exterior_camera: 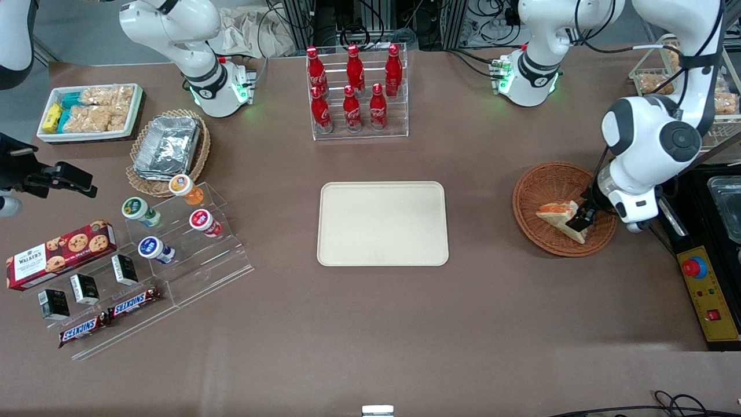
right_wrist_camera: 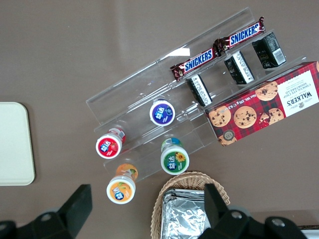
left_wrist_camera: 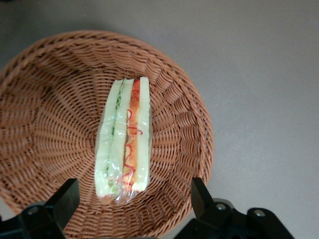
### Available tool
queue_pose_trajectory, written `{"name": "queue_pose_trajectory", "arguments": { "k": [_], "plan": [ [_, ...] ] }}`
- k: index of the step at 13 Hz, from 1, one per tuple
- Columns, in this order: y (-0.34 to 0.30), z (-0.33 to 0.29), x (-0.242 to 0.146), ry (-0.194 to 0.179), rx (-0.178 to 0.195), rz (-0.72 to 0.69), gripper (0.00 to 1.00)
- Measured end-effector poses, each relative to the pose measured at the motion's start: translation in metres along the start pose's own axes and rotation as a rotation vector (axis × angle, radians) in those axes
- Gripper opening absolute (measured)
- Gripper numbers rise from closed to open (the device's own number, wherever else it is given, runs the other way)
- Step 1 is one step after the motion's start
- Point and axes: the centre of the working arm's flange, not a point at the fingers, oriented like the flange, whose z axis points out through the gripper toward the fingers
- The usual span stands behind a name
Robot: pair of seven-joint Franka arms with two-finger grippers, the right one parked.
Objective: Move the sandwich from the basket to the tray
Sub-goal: 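Lower the open left gripper around the wrapped sandwich and close it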
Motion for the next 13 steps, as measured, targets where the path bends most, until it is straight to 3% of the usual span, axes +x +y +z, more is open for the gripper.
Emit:
{"name": "queue_pose_trajectory", "arguments": {
  "k": [9, 10, 11, 13],
  "plan": [
    [-0.026, 0.058, -0.009, 0.011, -0.004, -0.010, 0.96],
    [-0.026, 0.062, -0.009, 0.010, -0.001, -0.006, 0.89],
    [-0.027, 0.065, -0.009, 0.009, 0.002, -0.005, 0.89],
    [-0.027, 0.066, -0.008, 0.011, 0.001, -0.005, 0.68]
  ]
}}
